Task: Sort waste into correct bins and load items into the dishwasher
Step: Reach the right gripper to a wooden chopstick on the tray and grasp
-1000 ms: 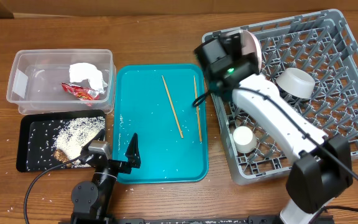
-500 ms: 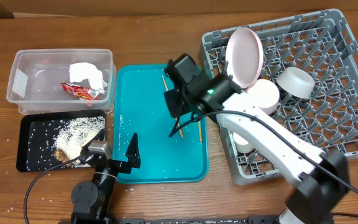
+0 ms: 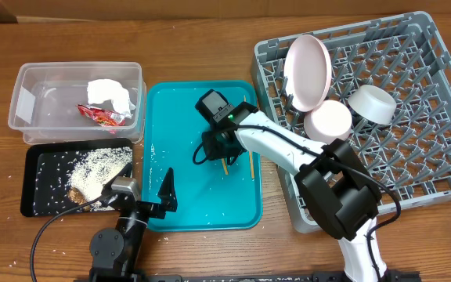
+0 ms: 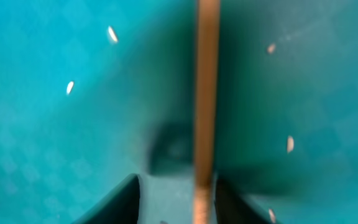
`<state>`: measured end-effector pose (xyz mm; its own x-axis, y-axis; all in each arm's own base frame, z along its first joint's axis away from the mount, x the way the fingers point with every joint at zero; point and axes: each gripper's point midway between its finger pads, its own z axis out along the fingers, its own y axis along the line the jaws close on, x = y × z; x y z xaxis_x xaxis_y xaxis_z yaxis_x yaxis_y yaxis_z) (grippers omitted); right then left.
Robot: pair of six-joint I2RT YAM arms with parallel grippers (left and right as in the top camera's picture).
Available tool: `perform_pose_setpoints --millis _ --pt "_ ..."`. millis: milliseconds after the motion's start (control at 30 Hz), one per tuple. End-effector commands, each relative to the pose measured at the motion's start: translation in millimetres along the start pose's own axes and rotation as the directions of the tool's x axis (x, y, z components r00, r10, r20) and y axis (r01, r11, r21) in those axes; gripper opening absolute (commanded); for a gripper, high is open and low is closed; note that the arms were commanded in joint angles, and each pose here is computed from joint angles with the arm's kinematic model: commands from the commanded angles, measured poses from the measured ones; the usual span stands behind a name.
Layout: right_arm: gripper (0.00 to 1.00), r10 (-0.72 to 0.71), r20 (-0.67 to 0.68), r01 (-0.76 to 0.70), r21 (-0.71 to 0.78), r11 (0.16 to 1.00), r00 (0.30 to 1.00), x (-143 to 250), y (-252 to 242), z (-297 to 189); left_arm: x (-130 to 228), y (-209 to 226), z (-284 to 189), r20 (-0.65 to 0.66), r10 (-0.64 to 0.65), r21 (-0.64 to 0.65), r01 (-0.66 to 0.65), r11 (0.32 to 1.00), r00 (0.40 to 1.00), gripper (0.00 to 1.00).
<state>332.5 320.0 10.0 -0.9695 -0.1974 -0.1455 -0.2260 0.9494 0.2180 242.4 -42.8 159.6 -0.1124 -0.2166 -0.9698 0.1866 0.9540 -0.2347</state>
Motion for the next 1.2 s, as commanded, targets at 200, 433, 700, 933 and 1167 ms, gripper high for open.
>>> perform_pose_setpoints --millis 200,433,700,933,1167 --pt "0.04 0.100 -0.054 -0.096 0.076 0.992 0.994 4.7 -10.3 -25.6 1.0 0.2 -0.1 0.001 -0.002 0.003 0.002 1.000 1.000 1.00" --pt "0.04 -0.038 0.189 0.022 0.088 0.996 0.981 -36.0 -0.8 -124.8 1.0 0.2 -0.1 0.001 -0.002 0.003 0.002 1.000 1.000 1.00" --pt "0.04 -0.063 0.274 0.046 0.067 0.997 0.960 -36.3 -5.1 -178.6 0.9 0.2 -0.1 0.001 -0.002 0.003 0.002 1.000 1.000 1.00" --pt "0.24 0.222 0.207 -0.204 -0.101 0.974 0.953 -31.9 18.5 -137.6 0.9 0.2 -0.1 0.001 -0.002 0.003 0.002 1.000 1.000 1.00" --pt "0.24 0.240 0.237 -0.210 -0.144 0.967 0.941 -52.5 34.0 -107.1 0.9 0.2 -0.1 0.001 -0.002 0.003 0.002 1.000 1.000 1.00"
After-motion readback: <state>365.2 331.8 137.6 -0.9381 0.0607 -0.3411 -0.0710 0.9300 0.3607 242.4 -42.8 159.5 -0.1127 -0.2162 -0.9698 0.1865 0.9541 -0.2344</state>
